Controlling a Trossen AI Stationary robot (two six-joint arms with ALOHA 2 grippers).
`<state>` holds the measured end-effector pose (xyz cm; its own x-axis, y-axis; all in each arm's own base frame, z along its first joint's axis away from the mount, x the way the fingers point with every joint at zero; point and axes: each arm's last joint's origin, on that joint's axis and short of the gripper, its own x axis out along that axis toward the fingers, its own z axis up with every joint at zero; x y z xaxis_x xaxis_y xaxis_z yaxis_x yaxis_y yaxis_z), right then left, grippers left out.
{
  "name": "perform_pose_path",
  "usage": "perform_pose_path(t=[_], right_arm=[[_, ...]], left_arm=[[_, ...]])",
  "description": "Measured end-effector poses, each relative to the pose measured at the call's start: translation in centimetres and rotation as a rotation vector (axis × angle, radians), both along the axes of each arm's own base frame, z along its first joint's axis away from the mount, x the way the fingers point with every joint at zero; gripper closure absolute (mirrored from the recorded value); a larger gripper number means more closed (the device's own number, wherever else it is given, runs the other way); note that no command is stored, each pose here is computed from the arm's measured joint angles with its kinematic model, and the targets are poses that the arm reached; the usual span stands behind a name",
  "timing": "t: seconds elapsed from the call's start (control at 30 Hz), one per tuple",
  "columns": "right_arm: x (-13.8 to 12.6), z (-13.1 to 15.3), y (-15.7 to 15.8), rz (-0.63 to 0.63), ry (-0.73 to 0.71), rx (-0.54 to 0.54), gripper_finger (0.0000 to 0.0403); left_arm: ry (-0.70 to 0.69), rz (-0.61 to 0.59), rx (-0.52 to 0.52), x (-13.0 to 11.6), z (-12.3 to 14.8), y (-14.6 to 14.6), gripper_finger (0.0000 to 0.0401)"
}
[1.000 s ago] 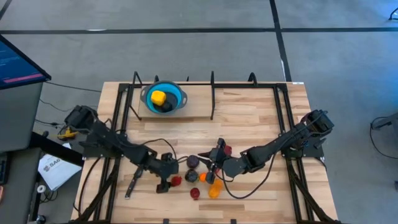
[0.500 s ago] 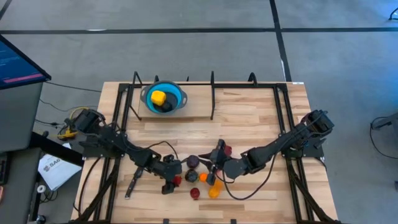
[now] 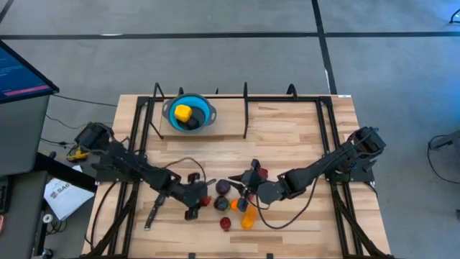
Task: Pick & Place Fruit
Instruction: Put the top pomegranate in the blue strainer bowl on the shelf
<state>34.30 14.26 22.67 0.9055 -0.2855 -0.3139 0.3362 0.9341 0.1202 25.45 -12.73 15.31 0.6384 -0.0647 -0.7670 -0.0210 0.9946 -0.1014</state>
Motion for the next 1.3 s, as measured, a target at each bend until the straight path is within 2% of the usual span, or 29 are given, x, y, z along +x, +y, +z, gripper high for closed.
perform_pose_path(t=[0.07,0.17,0.27,0.4,0.57,0.67,0.77,0.93,1.0,1.07,1.2,1.3], right_arm=[[0.4,-0.3,-0.7,-0.006,0.009,0.004,0.0347],[1.1,-0.5,-2.0,0.012,0.022,0.042,0.034],[1.9,-0.8,-3.3,0.034,0.004,0.098,0.0313],[2.8,0.6,-4.5,0.06,-0.13,0.156,0.0239],[3.2,1.0,-5.6,0.027,-0.182,0.195,0.0126],[3.2,0.6,-6.1,0.004,-0.15,0.211,0.0084],[3.1,0.0,-6.2,-0.016,-0.097,0.227,0.0066],[2.7,-1.1,-6.6,-0.049,0.009,0.236,0.0073],[2.6,-1.3,-6.6,-0.052,0.038,0.227,0.008],[2.5,-1.2,-6.6,-0.052,0.042,0.225,0.0087],[2.4,-1.1,-6.1,-0.039,0.04,0.222,0.0098],[2.3,-1.1,-5.9,-0.032,0.042,0.219,0.0101]], left_arm=[[-0.084,0.014,0.082,-0.5,1.4,0.4,0.0219],[-0.226,0.072,0.216,-1.6,3.9,1.1,0.0187],[-0.33,0.116,0.33,-2.8,5.8,1.7,0.0167],[-0.396,0.144,0.441,-3.9,7.3,2.5,0.0176],[-0.426,0.178,0.537,-4.6,8.1,3.2,0.0206],[-0.427,0.173,0.542,-4.9,8.0,3.4,0.0221],[-0.401,0.13,0.526,-5.1,7.1,3.4,0.023],[-0.364,0.045,0.356,-5.0,4.9,3.7,0.0229],[-0.365,-0.001,0.296,-4.9,3.8,3.9,0.0213],[-0.382,-0.021,0.284,-4.5,2.7,4.3,0.0188],[-0.398,0.037,0.319,-3.0,1.4,5.8,0.0123],[-0.363,0.033,0.27,-1.7,0.1,7.4,0.0082]])
